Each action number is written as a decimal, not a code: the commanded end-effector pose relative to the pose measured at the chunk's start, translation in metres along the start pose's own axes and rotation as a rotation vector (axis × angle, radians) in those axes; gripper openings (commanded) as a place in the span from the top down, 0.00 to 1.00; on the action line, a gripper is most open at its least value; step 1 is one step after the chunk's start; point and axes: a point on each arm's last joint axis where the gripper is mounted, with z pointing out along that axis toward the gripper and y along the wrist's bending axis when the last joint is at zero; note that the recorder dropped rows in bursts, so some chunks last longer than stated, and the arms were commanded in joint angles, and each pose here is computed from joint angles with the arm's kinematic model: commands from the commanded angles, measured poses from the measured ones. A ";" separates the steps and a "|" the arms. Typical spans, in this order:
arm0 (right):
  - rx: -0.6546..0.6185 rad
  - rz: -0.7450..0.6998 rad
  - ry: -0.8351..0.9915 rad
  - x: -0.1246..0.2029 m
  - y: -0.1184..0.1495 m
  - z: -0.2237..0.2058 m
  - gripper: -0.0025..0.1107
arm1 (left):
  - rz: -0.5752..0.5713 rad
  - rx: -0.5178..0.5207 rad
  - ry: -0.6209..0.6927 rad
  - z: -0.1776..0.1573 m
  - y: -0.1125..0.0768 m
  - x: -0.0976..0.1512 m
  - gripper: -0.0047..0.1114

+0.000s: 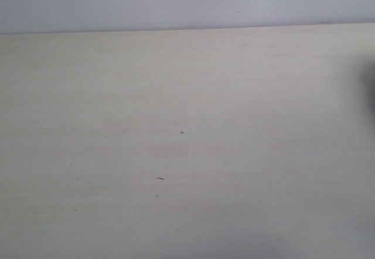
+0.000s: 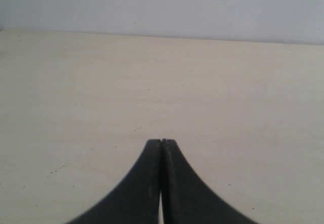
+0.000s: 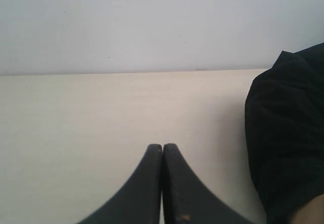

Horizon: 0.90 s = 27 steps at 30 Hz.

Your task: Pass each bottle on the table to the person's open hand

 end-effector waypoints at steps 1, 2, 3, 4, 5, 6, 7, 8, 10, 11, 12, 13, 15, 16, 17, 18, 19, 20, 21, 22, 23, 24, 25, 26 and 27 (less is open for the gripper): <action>0.005 -0.001 -0.006 0.001 0.000 0.000 0.98 | 0.008 -0.003 -0.006 0.000 0.000 0.000 0.96; 0.005 -0.001 -0.006 0.001 0.000 0.000 0.98 | 0.008 -0.003 -0.006 0.000 0.000 0.000 0.96; 0.005 -0.001 -0.006 0.001 0.000 0.000 0.98 | 0.008 -0.003 -0.006 0.000 0.000 0.000 0.96; 0.005 -0.001 -0.006 0.001 0.000 0.000 0.98 | 0.008 -0.003 -0.006 0.000 0.000 0.000 0.96; 0.005 -0.001 -0.006 0.001 0.000 0.000 0.98 | 0.008 -0.003 -0.006 0.000 0.000 0.000 0.96; 0.005 -0.001 -0.006 0.001 0.000 0.000 0.98 | 0.008 -0.003 -0.006 0.000 0.000 0.000 0.96; 0.005 -0.003 -0.006 0.001 0.000 0.000 0.98 | 0.008 -0.003 -0.006 0.000 0.000 0.000 0.96; 0.006 -0.006 -0.006 0.001 0.000 0.000 0.98 | 0.008 -0.003 -0.006 0.000 0.000 0.000 0.96; 0.005 -0.002 -0.006 0.001 0.000 0.000 0.98 | 0.008 -0.003 -0.006 0.000 0.000 0.000 0.96; 0.005 -0.002 -0.006 0.001 0.000 0.000 0.98 | 0.008 -0.003 -0.006 0.000 0.000 0.000 0.96; 0.005 -0.002 -0.006 0.001 0.000 0.000 0.98 | 0.008 -0.003 -0.006 0.000 0.000 0.000 0.96; 0.005 -0.002 -0.006 0.001 0.000 0.000 0.98 | 0.008 -0.005 -0.006 0.000 0.000 0.000 0.96; 0.005 -0.002 -0.006 0.001 0.000 0.000 0.98 | 0.003 -0.021 -0.007 0.000 0.001 0.000 0.96; 0.005 -0.002 -0.006 0.001 0.000 0.000 0.98 | 0.003 -0.022 -0.007 0.000 0.001 0.000 0.96; 0.005 -0.002 -0.006 0.001 0.000 0.000 0.98 | 0.003 -0.022 -0.007 0.000 0.001 0.000 0.96; 0.005 -0.002 -0.006 0.001 0.000 0.000 0.98 | 0.003 -0.022 -0.007 0.000 0.001 0.000 0.96; 0.005 -0.002 -0.006 0.001 0.000 0.000 0.98 | 0.003 -0.022 -0.007 0.000 0.001 0.000 0.96; 0.005 -0.002 -0.006 0.001 0.000 0.000 0.98 | 0.003 -0.022 -0.007 0.000 0.001 0.000 0.96; 0.005 -0.002 -0.006 0.001 0.000 0.000 0.98 | 0.003 -0.022 -0.007 0.000 0.001 0.000 0.96; 0.005 -0.002 -0.006 0.001 0.000 0.000 0.98 | 0.003 -0.022 -0.007 0.000 0.001 0.000 0.96; 0.005 -0.002 -0.006 0.001 0.000 0.000 0.98 | 0.003 -0.022 -0.007 0.000 0.001 0.000 0.96; 0.005 -0.002 -0.006 0.001 0.000 0.000 0.98 | 0.003 -0.022 -0.007 0.000 0.001 0.000 0.96; 0.005 -0.002 -0.006 0.001 0.000 0.000 0.98 | 0.003 -0.022 -0.007 0.000 0.001 0.000 0.96; 0.005 -0.002 -0.006 0.001 0.000 0.000 0.98 | 0.003 -0.022 -0.007 0.000 0.001 0.000 0.96; 0.005 -0.002 -0.006 0.001 0.000 0.000 0.98 | 0.003 -0.022 -0.007 0.000 0.001 0.000 0.96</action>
